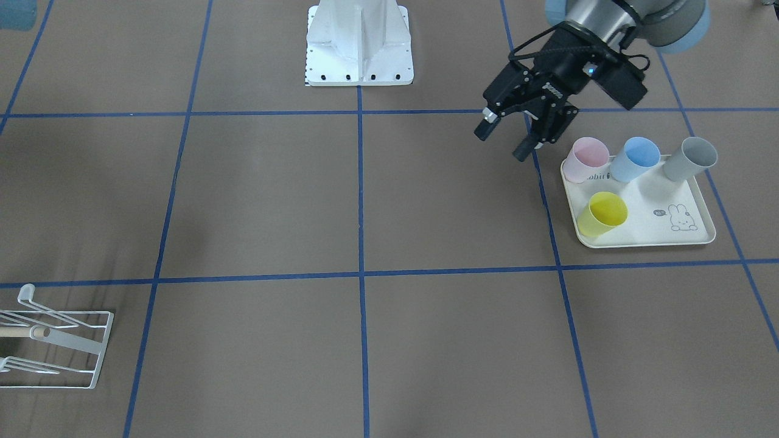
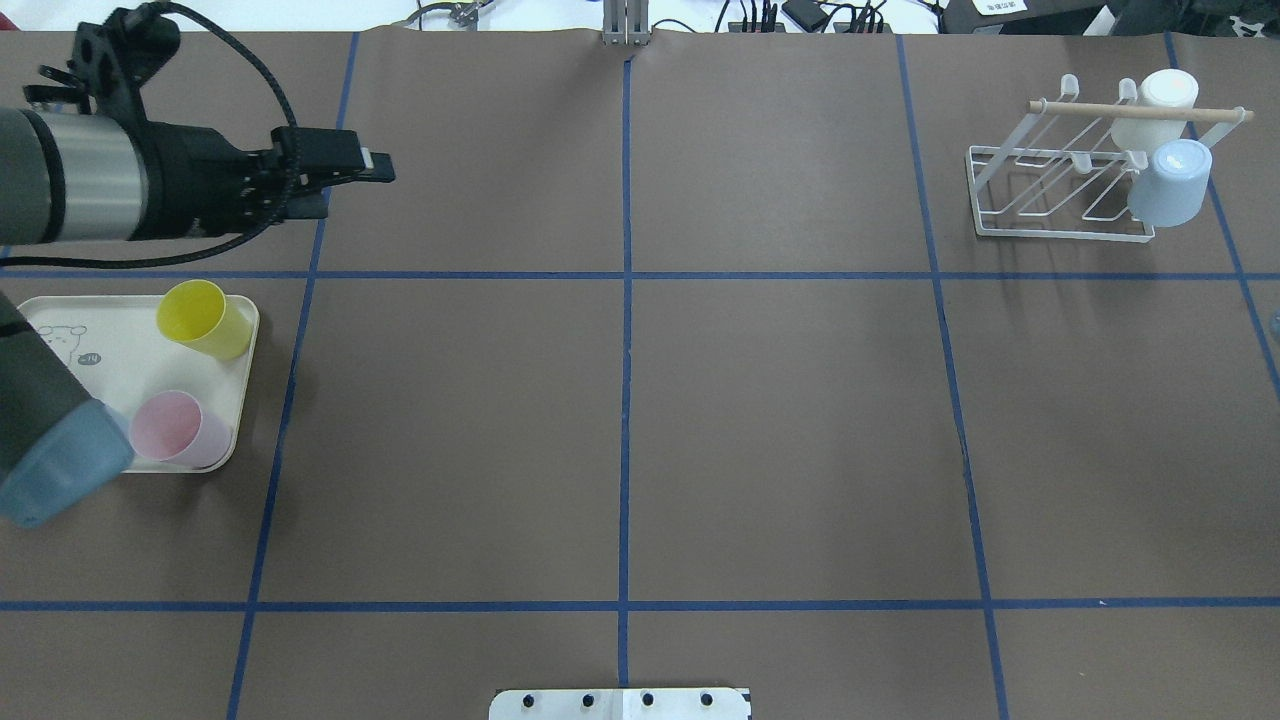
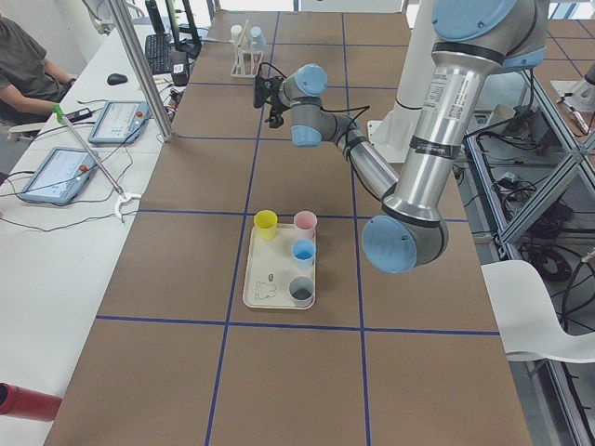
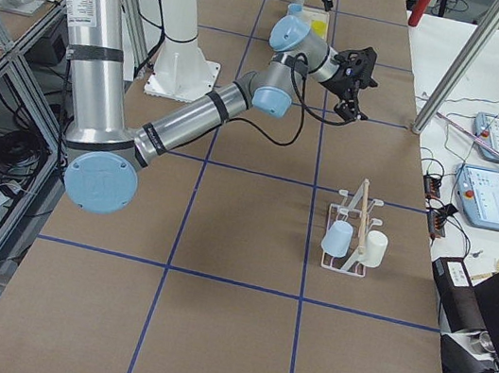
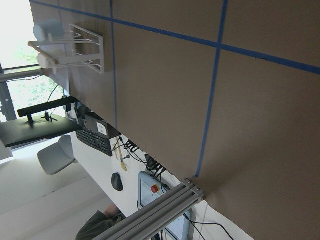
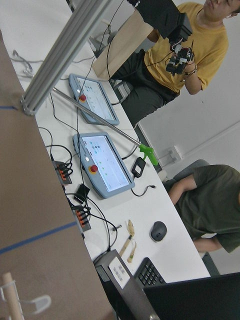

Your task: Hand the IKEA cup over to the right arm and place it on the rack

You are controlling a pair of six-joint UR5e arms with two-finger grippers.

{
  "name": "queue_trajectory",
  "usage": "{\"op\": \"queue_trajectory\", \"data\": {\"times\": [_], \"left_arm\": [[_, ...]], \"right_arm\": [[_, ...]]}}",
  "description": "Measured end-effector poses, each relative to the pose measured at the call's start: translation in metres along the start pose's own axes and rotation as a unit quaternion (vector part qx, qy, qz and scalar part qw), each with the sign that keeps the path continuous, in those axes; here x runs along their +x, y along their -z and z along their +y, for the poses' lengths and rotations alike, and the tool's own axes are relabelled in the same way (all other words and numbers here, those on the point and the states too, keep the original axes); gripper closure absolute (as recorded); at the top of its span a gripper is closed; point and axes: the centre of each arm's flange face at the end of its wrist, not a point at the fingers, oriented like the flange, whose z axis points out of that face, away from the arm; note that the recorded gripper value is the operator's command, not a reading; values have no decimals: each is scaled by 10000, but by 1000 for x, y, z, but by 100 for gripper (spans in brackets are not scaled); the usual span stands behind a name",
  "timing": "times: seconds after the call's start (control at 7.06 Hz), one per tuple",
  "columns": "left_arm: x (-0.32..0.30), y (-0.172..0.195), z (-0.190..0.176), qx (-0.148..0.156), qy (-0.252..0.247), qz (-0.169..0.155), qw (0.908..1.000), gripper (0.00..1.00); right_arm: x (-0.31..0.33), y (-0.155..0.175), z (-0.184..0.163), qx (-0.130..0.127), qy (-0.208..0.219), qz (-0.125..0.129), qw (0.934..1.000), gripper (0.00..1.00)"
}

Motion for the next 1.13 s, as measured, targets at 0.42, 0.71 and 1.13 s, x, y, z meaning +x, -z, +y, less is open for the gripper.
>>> {"op": "queue_trajectory", "data": {"times": [0.42, 0.71, 1.13], "left_arm": [[-83, 19, -39, -509, -1474, -1343, 9786, 1], [-136, 15, -62, -1125, -2118, -1914, 9518, 1], [-198, -14, -79, -1851, -2275, -1964, 9356, 1]], "right_arm": [[-73, -6, 30, -765, -985, -645, 9901, 0], [-102, -12, 57, -1077, -1284, -847, 9822, 0], [-125, -14, 80, -1336, -1548, -999, 9738, 0]]}}
